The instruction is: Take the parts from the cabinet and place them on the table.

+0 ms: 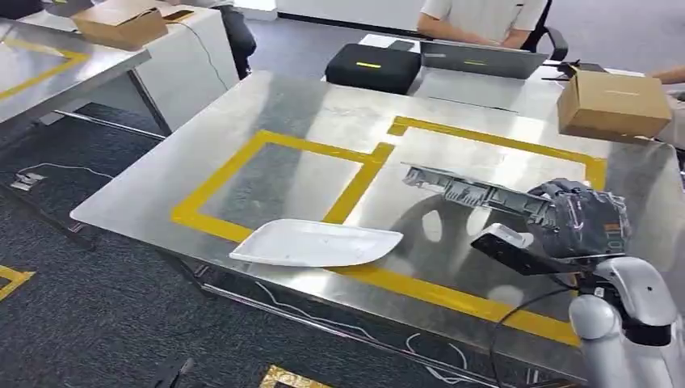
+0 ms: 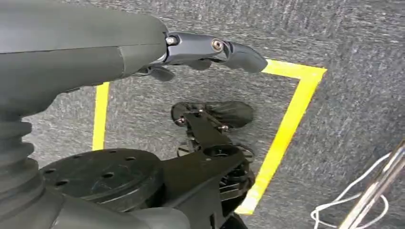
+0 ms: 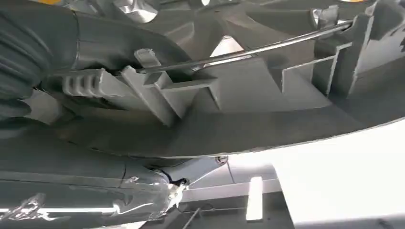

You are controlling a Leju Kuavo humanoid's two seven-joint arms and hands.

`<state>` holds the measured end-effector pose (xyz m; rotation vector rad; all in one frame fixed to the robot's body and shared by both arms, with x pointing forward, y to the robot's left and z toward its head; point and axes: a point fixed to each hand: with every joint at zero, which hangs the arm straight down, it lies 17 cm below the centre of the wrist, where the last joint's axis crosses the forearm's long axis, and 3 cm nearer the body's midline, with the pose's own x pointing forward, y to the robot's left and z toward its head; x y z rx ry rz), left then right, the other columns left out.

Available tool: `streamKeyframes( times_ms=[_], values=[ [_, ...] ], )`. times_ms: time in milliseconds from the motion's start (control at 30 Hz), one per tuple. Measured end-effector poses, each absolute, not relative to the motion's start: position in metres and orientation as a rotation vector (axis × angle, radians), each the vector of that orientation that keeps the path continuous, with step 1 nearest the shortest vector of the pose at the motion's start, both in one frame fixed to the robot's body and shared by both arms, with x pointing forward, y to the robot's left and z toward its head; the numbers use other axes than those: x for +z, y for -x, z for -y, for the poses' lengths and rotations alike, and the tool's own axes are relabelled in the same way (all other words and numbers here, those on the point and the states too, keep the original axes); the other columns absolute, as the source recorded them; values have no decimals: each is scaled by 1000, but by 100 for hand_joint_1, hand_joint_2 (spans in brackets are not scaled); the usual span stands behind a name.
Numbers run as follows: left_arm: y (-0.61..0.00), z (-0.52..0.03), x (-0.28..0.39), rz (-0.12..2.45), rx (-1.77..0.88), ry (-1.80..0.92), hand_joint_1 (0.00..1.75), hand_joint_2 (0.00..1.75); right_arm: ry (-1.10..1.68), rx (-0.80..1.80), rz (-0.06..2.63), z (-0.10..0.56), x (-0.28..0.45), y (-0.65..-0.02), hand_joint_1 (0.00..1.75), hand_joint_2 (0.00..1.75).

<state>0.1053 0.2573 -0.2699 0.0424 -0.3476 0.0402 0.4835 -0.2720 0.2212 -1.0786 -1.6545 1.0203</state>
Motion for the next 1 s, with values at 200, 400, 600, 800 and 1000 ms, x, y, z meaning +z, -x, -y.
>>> streamKeyframes(
  times_ms=[200, 400, 600, 800, 1000],
  values=[
    [-111, -258, -269, 356, 35, -44, 0, 175, 1071, 1033, 1657, 267, 221, -489, 143, 175],
    [-110, -258, -270, 344, 16, -45, 0, 175, 1065, 1056, 1641, 259, 218, -498, 143, 175],
    [-119, -257, -268, 358, -17, -35, 0, 175, 1040, 1111, 1600, 224, 212, -534, 143, 175],
    [-124, -259, -268, 356, -11, -35, 0, 175, 994, 1089, 1592, 204, 217, -557, 143, 175],
    [-136, -262, -265, 386, 14, -44, 0, 175, 916, 1010, 1513, 208, 213, -588, 143, 175]
  ],
)
